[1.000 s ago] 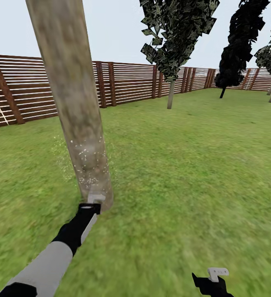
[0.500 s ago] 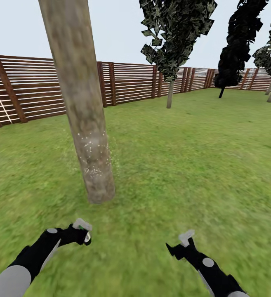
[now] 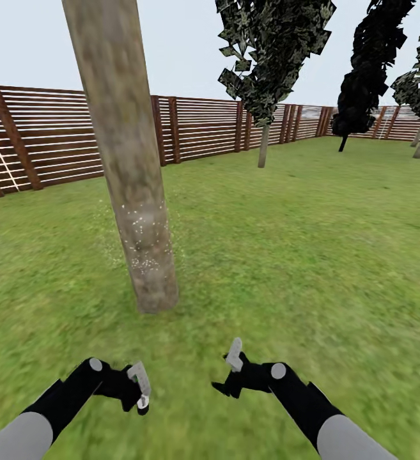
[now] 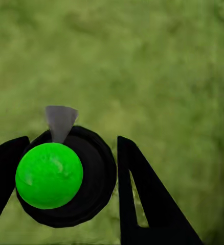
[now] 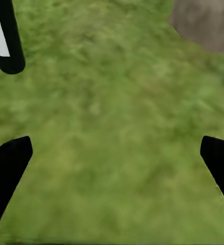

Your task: In the garden, pick up the pesticide atomizer on the floor and spray pesticide onto both trees until each tree trunk is fully covered.

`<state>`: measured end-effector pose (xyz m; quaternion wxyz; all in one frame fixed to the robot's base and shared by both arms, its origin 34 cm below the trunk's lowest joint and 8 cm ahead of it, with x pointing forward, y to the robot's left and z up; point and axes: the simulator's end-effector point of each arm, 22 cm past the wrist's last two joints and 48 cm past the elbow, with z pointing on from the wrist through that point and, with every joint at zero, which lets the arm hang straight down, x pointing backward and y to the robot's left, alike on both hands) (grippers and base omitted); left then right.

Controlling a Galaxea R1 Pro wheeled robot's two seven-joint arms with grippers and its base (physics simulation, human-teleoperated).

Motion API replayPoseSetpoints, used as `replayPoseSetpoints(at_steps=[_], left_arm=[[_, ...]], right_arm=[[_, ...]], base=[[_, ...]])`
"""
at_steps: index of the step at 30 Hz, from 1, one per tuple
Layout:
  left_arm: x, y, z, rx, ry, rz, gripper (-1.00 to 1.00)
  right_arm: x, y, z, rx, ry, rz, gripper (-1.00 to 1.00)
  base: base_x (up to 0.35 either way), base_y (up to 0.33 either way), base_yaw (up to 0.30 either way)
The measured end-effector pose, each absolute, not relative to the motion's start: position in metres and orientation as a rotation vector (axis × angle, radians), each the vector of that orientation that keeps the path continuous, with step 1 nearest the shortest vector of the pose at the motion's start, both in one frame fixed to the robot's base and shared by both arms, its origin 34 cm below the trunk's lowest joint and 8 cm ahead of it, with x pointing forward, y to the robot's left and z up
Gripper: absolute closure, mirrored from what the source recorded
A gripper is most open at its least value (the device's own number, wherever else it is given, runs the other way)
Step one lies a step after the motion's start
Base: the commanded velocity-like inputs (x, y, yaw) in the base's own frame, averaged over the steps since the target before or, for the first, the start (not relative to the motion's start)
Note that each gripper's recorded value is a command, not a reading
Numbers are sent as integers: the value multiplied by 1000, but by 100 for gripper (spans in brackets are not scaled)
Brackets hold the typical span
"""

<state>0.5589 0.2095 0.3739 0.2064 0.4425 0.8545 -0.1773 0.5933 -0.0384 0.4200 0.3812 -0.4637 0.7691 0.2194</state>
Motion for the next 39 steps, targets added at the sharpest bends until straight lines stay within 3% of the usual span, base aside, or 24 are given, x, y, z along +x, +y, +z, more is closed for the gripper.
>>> replayPoseSetpoints(at_steps=[8,12,22,39], left_arm=[[542,208,363,1452,2386,-442,100],[540,174,360,1574,2336,-415,100],[536,118,368,1585,2273,-495,100],[536,77,380,1587,2176,-574,100]], right_arm=[[575,-28,414,-1293,1941,590,100],[564,-14,421,-1375,1892,630,100],[556,10,433,-1399,1847,693,100],[556,9,433,-1398,1849,692,100]], base=[[0,0,0],[0,0,0],[0,0,0],[0,0,0]])
